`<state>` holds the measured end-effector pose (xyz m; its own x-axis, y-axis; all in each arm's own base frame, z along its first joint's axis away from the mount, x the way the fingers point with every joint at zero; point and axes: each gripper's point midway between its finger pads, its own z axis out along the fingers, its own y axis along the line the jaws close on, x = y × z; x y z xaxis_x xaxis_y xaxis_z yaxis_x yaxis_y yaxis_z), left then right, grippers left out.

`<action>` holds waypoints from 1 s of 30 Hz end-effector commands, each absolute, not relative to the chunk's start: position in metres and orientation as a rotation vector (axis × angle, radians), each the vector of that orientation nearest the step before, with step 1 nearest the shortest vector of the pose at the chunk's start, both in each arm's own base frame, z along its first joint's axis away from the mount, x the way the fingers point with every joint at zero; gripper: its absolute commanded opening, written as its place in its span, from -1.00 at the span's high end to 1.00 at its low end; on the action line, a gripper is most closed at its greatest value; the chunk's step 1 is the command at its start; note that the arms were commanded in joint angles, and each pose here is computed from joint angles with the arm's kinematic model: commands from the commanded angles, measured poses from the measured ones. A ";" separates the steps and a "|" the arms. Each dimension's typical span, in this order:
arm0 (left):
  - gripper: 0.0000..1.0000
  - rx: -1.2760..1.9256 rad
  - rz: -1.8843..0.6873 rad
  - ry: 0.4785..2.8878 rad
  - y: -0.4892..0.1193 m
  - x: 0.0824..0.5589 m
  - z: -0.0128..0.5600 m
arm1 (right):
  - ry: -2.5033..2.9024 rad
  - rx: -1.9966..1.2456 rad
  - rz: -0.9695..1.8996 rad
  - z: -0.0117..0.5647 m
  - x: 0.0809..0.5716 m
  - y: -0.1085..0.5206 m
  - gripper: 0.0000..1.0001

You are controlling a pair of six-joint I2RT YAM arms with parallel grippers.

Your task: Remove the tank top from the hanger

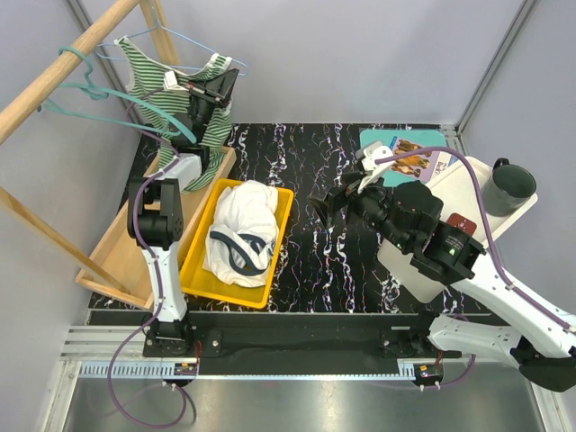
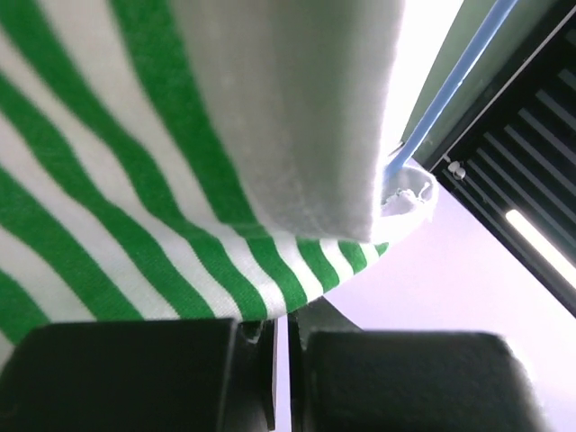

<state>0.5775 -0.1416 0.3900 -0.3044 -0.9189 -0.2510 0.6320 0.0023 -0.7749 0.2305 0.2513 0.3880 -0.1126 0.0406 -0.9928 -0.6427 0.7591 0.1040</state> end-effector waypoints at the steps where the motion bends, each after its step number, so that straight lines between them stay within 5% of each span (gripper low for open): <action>1: 1.00 -0.137 -1.603 0.903 -0.152 0.525 0.474 | 1.556 -0.480 0.659 0.403 0.231 0.255 -0.99; 10: 1.00 -0.126 -1.632 0.895 -0.153 0.514 0.476 | 1.556 -0.473 0.668 0.405 0.230 0.255 -1.00; 30: 1.00 -0.155 -1.739 1.123 -0.205 0.420 0.375 | 1.672 -0.449 0.602 0.400 0.273 0.294 -0.99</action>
<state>0.4757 -0.2099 0.3122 -0.5515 -0.7987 -0.2408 0.4436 -0.0363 -0.8955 0.2577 0.2876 0.3719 -0.2024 -0.0053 -0.9793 -0.6232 0.7721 0.1247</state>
